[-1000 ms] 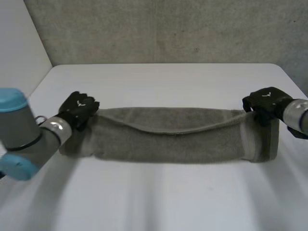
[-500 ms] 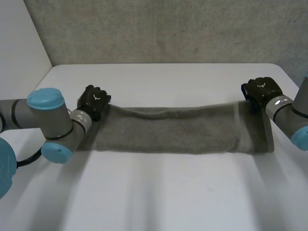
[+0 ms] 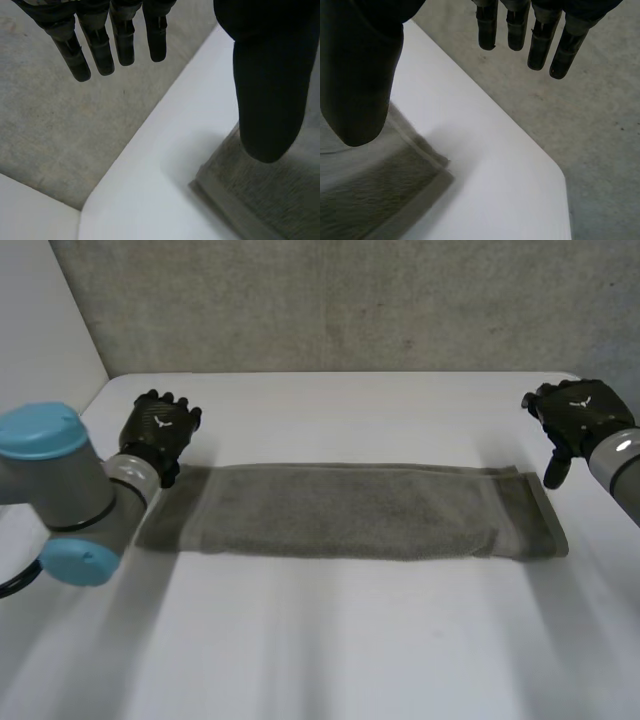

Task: Fold the towel.

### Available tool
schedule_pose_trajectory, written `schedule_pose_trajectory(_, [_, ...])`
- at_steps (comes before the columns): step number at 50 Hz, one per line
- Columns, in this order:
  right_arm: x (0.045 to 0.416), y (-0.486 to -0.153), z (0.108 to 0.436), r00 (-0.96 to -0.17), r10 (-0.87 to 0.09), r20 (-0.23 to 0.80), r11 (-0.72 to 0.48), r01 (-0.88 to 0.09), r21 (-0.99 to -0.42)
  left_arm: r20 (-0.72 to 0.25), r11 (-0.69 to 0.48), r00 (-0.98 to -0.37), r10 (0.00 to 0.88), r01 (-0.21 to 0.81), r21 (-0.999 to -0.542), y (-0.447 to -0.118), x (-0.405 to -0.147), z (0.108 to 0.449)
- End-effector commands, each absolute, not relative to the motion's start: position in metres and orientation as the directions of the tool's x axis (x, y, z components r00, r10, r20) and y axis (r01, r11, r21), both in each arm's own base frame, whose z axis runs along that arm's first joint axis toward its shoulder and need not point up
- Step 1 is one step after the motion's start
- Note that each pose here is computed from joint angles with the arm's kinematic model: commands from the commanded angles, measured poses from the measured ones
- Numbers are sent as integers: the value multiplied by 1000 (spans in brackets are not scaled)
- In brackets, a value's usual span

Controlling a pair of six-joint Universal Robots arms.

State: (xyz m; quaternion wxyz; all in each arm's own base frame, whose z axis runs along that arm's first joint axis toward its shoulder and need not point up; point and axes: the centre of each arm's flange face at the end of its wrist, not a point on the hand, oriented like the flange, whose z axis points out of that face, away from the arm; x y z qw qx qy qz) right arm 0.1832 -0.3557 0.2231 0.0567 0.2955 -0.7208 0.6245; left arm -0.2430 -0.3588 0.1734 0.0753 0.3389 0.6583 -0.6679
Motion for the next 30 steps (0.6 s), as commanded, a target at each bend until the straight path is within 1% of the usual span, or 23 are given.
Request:
schedule_pose_trajectory(1, [172, -322, 200, -807, -476, 348, 196, -484, -853, -378, -66, -820, 430, 390, -919, -327, -230, 187])
schedule_pose_trajectory(2, [172, -322, 200, -808, -476, 348, 197, -484, -853, -378, -66, -820, 431, 389, -919, -327, -230, 187])
schedule_pose_trajectory(4, [162, -315, 186, -817, -491, 303, 258, -469, -845, -319, -36, -830, 458, 341, -939, -315, -229, 186])
schedule_pose_trajectory(5, [162, -315, 186, -817, -491, 303, 259, -469, -845, -319, -36, -830, 459, 341, -939, -315, -229, 186])
schedule_pose_trajectory(7, [158, -313, 175, -821, -501, 275, 277, -453, -847, -265, -11, -844, 467, 294, -956, -307, -228, 182])
schedule_pose_trajectory(8, [158, -313, 175, -821, -501, 275, 277, -453, -848, -265, -11, -844, 467, 294, -956, -307, -228, 182])
schedule_pose_trajectory(10, [155, -314, 167, -824, -498, 270, 270, -444, -854, -230, -3, -855, 466, 258, -966, -304, -228, 178])
schedule_pose_trajectory(17, [152, -321, 145, -826, -490, 277, 259, -442, -859, -222, -17, -858, 462, 241, -970, -302, -228, 175])
schedule_pose_trajectory(22, [148, -328, 128, -831, -487, 267, 284, -440, -852, -220, -12, -858, 464, 243, -970, -300, -227, 173])
schedule_pose_trajectory(30, [141, -337, 129, -837, -461, 294, 252, -441, -861, -219, -6, -858, 465, 244, -970, -299, -227, 172])
